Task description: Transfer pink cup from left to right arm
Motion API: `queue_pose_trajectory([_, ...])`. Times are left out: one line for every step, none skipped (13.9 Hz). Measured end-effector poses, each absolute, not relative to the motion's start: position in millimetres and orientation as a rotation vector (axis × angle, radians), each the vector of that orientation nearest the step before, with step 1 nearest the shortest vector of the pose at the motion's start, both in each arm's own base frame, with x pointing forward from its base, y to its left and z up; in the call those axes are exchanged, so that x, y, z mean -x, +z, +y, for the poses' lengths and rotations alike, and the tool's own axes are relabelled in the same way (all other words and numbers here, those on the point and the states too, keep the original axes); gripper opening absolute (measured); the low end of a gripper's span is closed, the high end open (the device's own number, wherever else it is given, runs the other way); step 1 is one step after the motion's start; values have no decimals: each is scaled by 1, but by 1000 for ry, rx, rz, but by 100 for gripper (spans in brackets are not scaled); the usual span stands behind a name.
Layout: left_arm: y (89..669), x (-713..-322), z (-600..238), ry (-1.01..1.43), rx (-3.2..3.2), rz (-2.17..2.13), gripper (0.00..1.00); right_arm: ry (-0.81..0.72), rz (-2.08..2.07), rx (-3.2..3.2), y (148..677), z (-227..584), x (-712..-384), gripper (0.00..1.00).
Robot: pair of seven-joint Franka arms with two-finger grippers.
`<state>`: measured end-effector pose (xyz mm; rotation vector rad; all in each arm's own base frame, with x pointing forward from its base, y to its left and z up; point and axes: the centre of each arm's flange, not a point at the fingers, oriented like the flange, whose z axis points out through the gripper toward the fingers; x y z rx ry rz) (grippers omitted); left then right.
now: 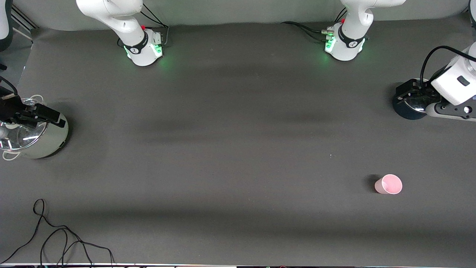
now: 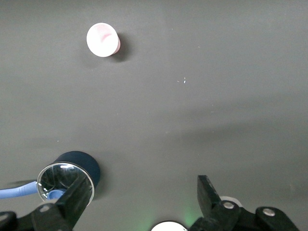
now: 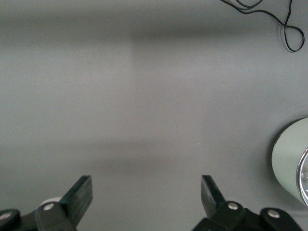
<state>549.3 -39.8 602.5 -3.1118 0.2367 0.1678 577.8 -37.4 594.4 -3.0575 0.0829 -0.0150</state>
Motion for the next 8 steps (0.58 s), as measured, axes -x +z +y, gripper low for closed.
queue_pose_trajectory([602, -550, -40, 168, 3112, 237, 100, -12, 83, 3057, 594, -37, -578, 100])
queue_pose_trajectory([602, -550, -40, 169, 3112, 237, 100, -6, 83, 3057, 593, -37, -577, 100])
queue_pose_trajectory([601, -550, -40, 170, 3112, 237, 100, -1, 83, 3057, 591, -37, -577, 100])
queue_pose_trajectory([601, -551, -40, 171, 3112, 237, 100, 2, 83, 3057, 590, -37, -577, 100])
queue_pose_trajectory([601, -552, -40, 170, 3112, 237, 100, 3, 83, 3057, 590, -37, -577, 100])
queue_pose_trajectory([601, -552, -40, 170, 3112, 237, 100, 4, 83, 3057, 590, -37, -577, 100])
queue_pose_trajectory([601, -552, -40, 171, 3112, 237, 100, 4, 83, 3057, 590, -37, -577, 100])
queue_pose_trajectory([601, -552, -40, 171, 3112, 237, 100, 4, 83, 3057, 590, -37, -577, 100])
